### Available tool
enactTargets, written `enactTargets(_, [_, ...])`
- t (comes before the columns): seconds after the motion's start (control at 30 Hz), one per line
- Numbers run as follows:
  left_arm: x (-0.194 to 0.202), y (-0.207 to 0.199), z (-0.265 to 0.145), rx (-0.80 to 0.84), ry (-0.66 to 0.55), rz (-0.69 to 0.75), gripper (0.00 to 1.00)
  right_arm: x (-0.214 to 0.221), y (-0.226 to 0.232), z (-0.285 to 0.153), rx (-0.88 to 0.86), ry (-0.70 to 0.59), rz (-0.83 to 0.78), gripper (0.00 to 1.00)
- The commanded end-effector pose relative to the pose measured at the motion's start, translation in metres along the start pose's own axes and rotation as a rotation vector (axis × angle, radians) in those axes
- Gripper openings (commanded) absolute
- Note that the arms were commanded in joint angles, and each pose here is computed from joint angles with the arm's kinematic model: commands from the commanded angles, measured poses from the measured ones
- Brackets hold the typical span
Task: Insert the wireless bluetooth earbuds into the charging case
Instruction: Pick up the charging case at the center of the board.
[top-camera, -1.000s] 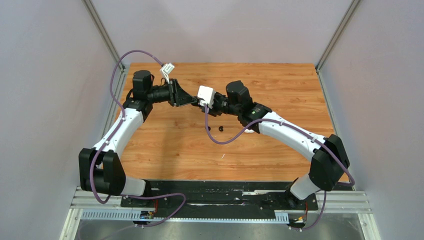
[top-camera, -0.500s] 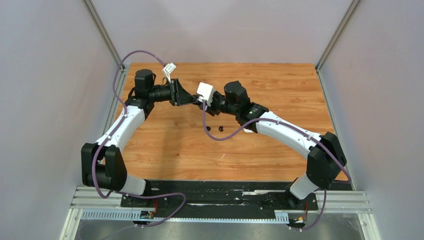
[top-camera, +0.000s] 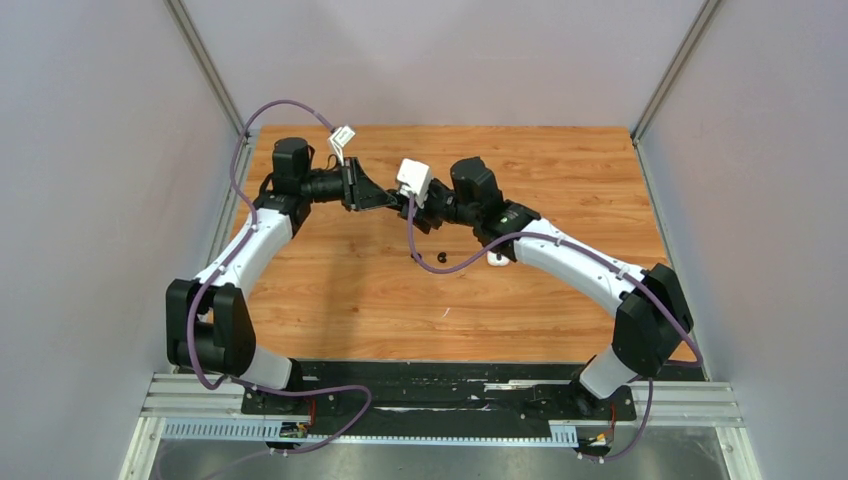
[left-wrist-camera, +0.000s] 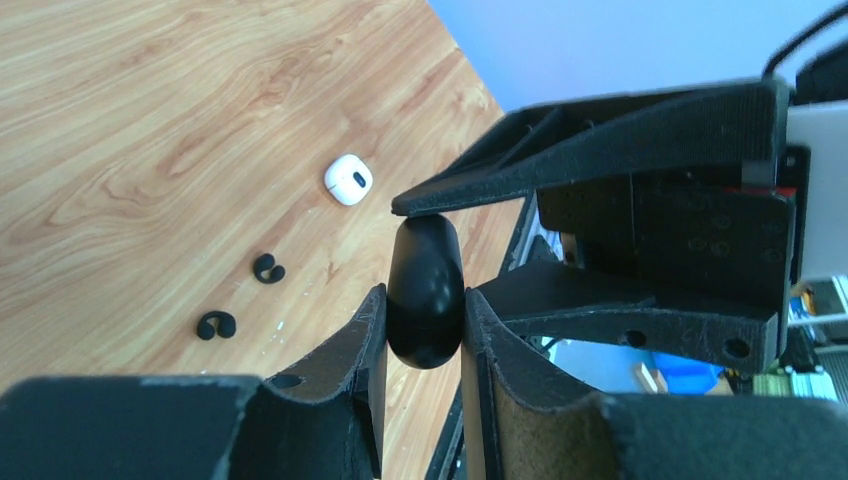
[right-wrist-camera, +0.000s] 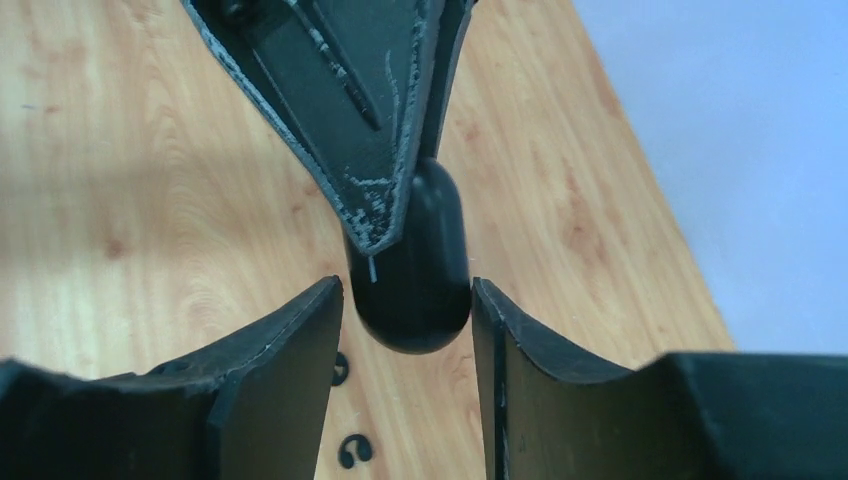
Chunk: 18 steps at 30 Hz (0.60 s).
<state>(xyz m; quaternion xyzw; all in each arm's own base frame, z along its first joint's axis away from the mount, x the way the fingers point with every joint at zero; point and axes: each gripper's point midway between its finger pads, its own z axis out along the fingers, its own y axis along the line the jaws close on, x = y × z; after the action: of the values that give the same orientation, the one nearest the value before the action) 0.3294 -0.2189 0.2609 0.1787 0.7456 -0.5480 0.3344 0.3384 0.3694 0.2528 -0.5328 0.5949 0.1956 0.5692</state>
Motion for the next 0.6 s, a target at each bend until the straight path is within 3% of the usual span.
enactTargets(0.0, [-0.002,-0.029,0.001,0.125,0.047,0.114,0.0,-0.03,0.006,-0.022,-0.204,-0.05,0.187,0.57])
enactTargets(0.2, [0.014,-0.036,-0.009,0.177,0.116,0.351,0.0,-0.021,0.011,-0.056,-0.43,-0.01,0.455,0.61])
enactTargets(0.3, [0.016,-0.044,-0.012,0.205,0.126,0.478,0.0,-0.019,0.014,-0.058,-0.465,-0.017,0.484,0.62])
enactTargets(0.57, [0.024,-0.054,-0.011,0.199,0.155,0.596,0.0,-0.031,0.022,-0.057,-0.579,-0.082,0.453,0.6])
